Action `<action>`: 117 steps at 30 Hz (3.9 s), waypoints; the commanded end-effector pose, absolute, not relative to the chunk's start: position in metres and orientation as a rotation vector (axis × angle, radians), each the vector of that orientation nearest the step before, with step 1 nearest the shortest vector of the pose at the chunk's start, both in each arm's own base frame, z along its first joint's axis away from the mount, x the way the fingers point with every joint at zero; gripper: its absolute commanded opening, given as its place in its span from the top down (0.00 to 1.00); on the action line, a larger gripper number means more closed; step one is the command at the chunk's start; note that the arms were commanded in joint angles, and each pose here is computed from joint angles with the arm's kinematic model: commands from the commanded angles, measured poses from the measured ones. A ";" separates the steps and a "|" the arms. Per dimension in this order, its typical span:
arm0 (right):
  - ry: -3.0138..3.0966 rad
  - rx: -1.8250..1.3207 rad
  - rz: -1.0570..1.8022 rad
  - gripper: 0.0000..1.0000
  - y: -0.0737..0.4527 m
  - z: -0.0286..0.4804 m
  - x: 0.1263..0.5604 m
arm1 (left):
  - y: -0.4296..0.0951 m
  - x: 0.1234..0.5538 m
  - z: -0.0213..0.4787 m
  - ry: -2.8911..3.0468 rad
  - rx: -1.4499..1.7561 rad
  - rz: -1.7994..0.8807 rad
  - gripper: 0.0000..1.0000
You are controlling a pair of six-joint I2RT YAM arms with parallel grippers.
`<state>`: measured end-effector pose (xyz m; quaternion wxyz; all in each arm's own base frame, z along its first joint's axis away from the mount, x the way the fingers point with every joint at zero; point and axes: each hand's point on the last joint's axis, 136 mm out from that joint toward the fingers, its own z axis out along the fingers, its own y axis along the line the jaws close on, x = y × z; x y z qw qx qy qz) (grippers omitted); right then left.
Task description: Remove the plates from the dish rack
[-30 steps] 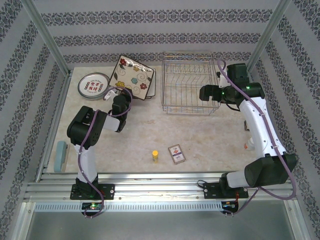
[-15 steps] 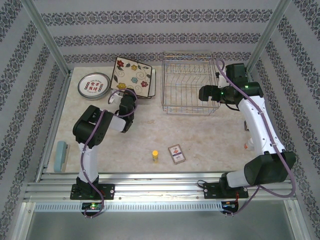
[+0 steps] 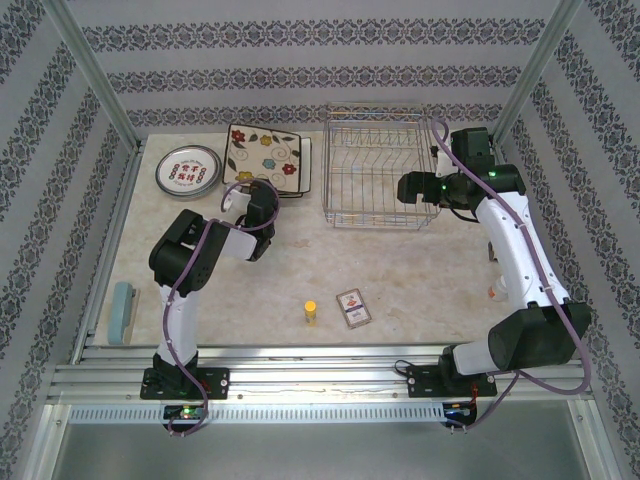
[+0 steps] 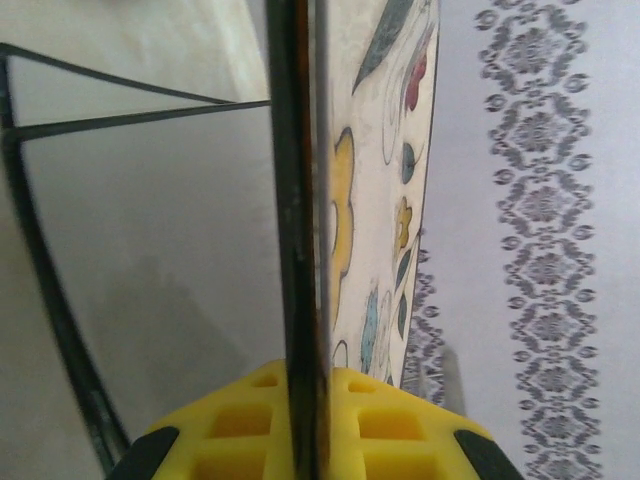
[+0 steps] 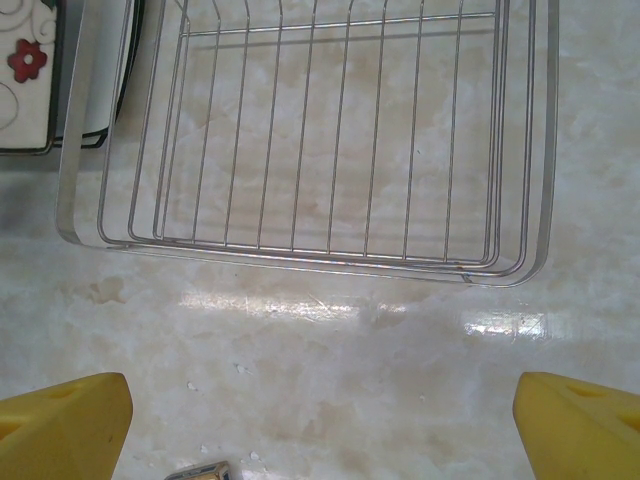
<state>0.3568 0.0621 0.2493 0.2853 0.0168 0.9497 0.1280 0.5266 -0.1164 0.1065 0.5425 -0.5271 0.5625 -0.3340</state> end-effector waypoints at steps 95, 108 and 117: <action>1.848 -0.299 0.144 0.02 0.057 0.242 0.286 | -0.118 0.387 0.266 1.881 0.024 -0.081 0.00; 1.921 -0.132 0.139 0.02 0.038 0.124 0.320 | 0.014 0.337 0.161 1.831 -0.212 0.121 0.01; 1.928 -0.043 0.138 0.02 0.018 0.126 0.378 | 0.032 0.381 0.109 1.951 -0.252 0.095 0.01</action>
